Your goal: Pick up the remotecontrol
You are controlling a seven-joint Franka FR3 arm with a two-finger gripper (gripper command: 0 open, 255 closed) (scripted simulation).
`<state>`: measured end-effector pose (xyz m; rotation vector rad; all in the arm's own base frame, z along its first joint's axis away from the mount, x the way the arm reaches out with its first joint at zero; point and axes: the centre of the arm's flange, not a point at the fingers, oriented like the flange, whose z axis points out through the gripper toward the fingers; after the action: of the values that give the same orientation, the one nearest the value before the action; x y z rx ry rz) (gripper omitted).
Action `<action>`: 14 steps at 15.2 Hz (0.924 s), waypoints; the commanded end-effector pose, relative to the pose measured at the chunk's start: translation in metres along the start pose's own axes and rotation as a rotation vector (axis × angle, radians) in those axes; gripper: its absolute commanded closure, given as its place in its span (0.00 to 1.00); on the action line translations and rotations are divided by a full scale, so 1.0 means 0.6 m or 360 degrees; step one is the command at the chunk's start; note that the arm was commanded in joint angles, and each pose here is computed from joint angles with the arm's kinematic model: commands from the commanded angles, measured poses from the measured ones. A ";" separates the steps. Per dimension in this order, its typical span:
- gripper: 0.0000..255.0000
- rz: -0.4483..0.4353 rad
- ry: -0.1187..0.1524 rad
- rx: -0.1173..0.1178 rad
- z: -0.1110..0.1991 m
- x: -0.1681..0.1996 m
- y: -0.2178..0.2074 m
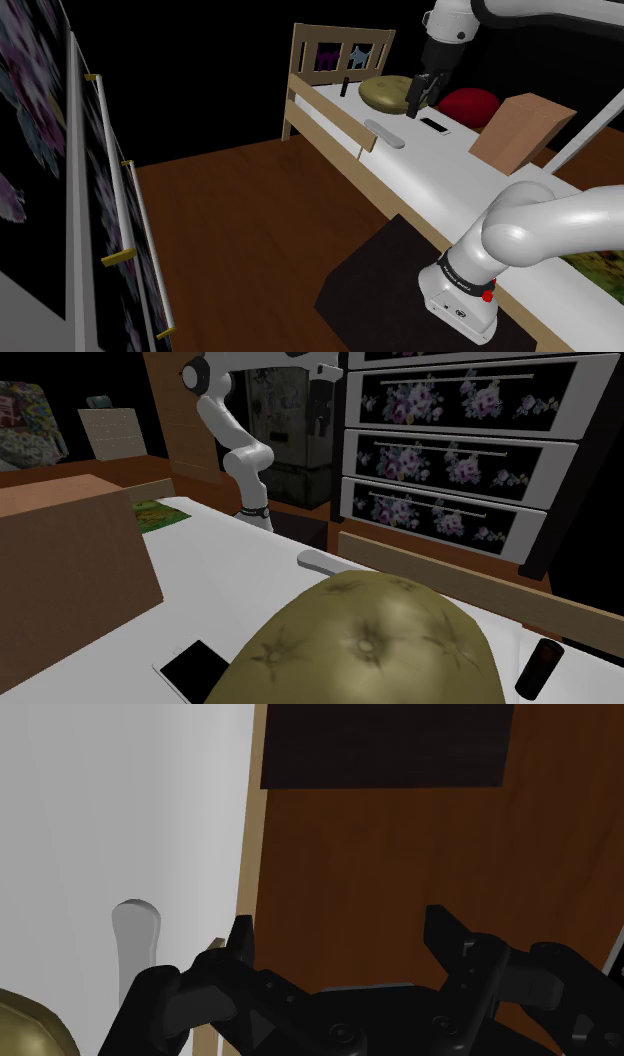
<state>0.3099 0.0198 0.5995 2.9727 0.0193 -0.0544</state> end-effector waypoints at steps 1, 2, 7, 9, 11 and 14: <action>0.00 0.0000 0.0000 0.0000 0.000 0.000 0.000; 0.00 0.0004 0.0001 0.0009 0.012 0.011 0.016; 0.00 0.0024 0.0006 0.0053 0.075 0.064 0.096; 0.00 0.0032 0.0009 0.0070 0.101 0.085 0.127; 0.00 0.0040 0.0011 0.0088 0.127 0.106 0.158; 0.00 0.0052 0.0014 0.0114 0.166 0.137 0.205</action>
<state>0.3835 -0.1068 0.5221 3.0394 -0.0277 -0.0421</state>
